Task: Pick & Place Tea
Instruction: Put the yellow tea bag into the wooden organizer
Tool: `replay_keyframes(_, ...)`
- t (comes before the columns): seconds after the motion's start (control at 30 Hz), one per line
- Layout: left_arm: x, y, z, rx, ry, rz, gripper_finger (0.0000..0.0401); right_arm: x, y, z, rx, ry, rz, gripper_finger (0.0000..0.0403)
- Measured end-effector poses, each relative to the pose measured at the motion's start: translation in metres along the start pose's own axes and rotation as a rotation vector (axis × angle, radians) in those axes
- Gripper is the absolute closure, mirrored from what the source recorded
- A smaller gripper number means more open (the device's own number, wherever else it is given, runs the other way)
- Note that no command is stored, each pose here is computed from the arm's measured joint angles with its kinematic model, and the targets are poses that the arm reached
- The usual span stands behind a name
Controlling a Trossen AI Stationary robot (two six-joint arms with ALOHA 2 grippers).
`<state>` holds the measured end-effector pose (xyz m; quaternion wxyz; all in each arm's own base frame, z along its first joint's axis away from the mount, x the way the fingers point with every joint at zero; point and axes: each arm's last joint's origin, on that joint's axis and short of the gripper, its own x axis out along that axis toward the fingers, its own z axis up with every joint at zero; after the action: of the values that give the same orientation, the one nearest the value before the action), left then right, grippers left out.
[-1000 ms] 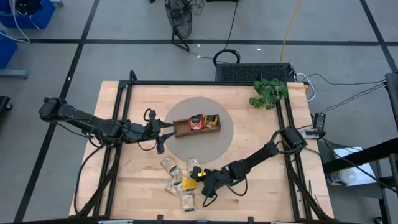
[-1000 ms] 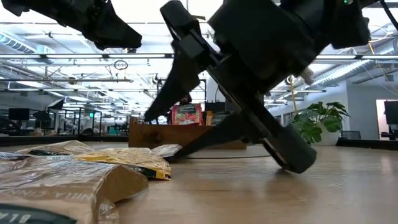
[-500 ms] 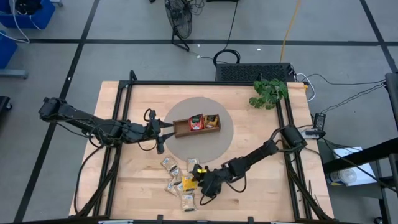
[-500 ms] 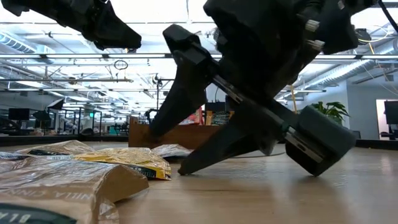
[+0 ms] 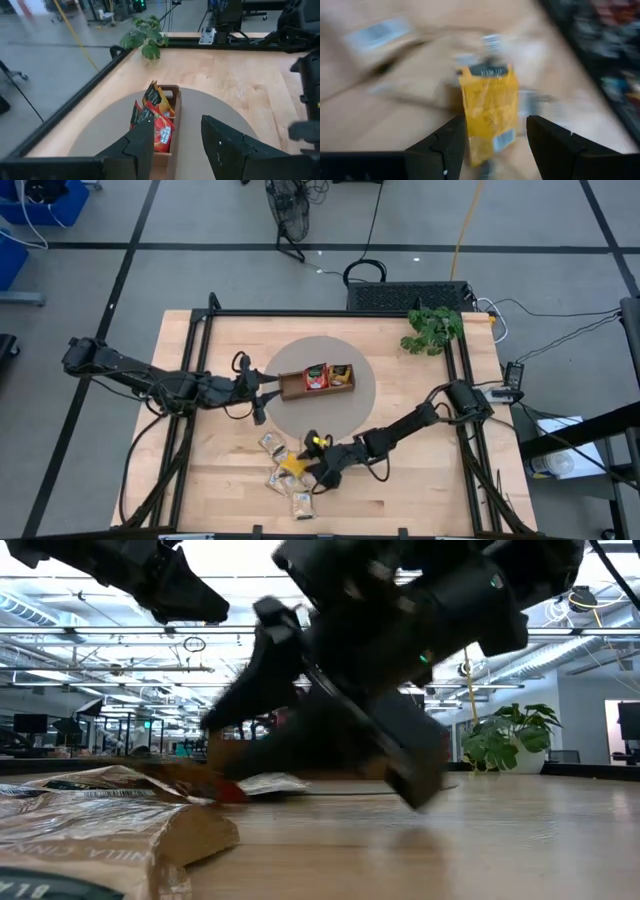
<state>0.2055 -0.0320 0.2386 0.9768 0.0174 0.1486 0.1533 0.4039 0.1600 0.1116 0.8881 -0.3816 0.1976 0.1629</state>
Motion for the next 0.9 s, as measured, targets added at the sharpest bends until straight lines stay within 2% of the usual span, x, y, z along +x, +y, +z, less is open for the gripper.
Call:
replay_keyframes(0.1, 0.000, -0.001, -0.003, -0.061, 0.032, -0.048, 0.0235, -0.008, -0.005, 0.009, 0.054, 0.038, -0.085, 0.0211)
replay_keyframes(0.23, 0.009, -0.013, -0.015, -0.121, 0.142, -0.236, 0.0235, -0.030, -0.010, 0.023, 0.175, 0.064, -0.047, 0.0211)
replay_keyframes(0.4, 0.023, -0.042, -0.044, -0.066, 0.306, -0.343, 0.0235, -0.076, -0.020, 0.026, 0.339, 0.028, -0.059, 0.0211)
replay_keyframes(0.57, 0.021, -0.075, -0.061, 0.040, 0.404, -0.461, 0.0235, -0.120, -0.016, 0.001, 0.473, -0.014, -0.083, 0.0211)
replay_keyframes(0.73, 0.001, -0.117, -0.043, 0.040, 0.343, -0.611, 0.0235, -0.153, -0.006, -0.037, 0.619, -0.091, -0.131, 0.0211)
replay_keyframes(0.8, -0.010, -0.134, -0.039, 0.048, 0.338, -0.626, 0.0235, -0.163, -0.001, -0.052, 0.673, -0.120, -0.152, 0.0211)
replay_keyframes(0.9, -0.023, -0.156, -0.036, 0.091, 0.359, -0.580, 0.0235, -0.175, 0.007, -0.072, 0.732, -0.146, -0.200, 0.0211)
